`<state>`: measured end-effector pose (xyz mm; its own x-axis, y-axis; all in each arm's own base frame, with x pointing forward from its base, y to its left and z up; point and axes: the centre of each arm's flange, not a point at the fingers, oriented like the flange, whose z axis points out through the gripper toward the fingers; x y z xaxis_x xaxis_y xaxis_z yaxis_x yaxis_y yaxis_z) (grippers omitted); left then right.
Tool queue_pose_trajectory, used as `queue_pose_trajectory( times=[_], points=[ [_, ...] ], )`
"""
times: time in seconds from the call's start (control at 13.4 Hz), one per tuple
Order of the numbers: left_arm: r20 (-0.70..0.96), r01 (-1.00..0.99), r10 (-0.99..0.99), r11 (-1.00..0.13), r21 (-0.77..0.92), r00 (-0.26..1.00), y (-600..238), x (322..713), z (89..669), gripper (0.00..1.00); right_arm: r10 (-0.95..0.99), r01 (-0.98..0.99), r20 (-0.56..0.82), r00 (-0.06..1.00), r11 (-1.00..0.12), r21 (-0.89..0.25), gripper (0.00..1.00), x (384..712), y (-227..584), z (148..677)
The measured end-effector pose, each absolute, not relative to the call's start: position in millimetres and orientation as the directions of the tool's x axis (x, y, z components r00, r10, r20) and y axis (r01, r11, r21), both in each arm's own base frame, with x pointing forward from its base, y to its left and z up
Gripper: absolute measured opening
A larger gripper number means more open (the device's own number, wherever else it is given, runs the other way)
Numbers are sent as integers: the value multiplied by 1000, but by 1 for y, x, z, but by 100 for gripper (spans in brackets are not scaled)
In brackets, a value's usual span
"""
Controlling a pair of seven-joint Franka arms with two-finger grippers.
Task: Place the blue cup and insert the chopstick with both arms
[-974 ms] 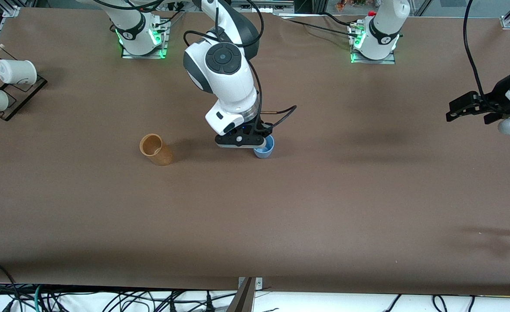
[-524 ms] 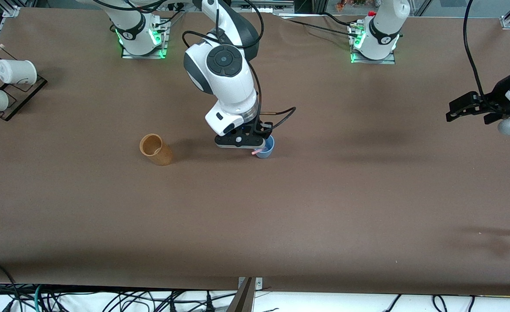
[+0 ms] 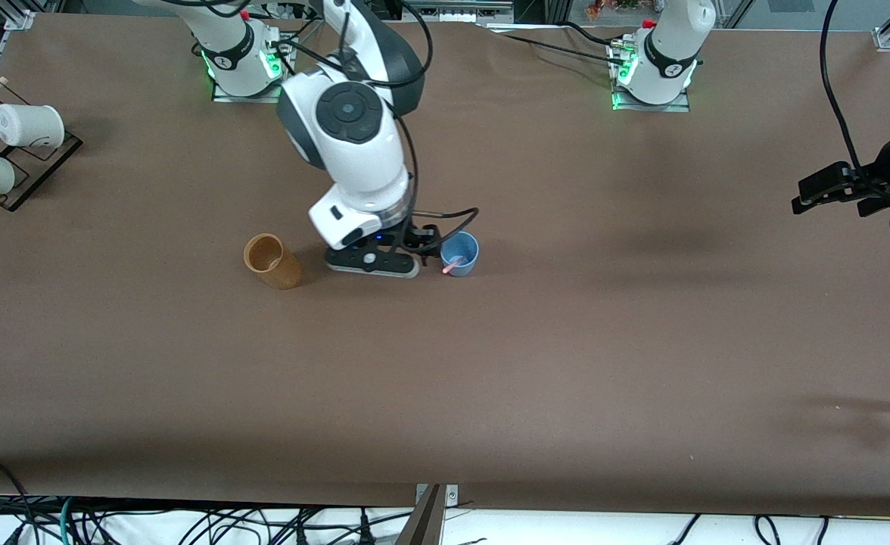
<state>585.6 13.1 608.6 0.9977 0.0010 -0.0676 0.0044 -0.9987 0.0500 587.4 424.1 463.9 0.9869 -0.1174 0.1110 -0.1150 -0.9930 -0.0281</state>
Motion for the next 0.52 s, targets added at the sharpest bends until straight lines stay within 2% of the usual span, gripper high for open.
queue_pose_trajectory(
  times=[0.3,0.52],
  points=[
    [-68,4,0,-999,50,998,13,586,608,100,-61,-66,75,995,-996,57,100,603,322,536],
    [-71,0,-4,-999,50,997,10,587,607,100,-33,-33,21,999,-999,32,100,601,230,573]
  ],
)
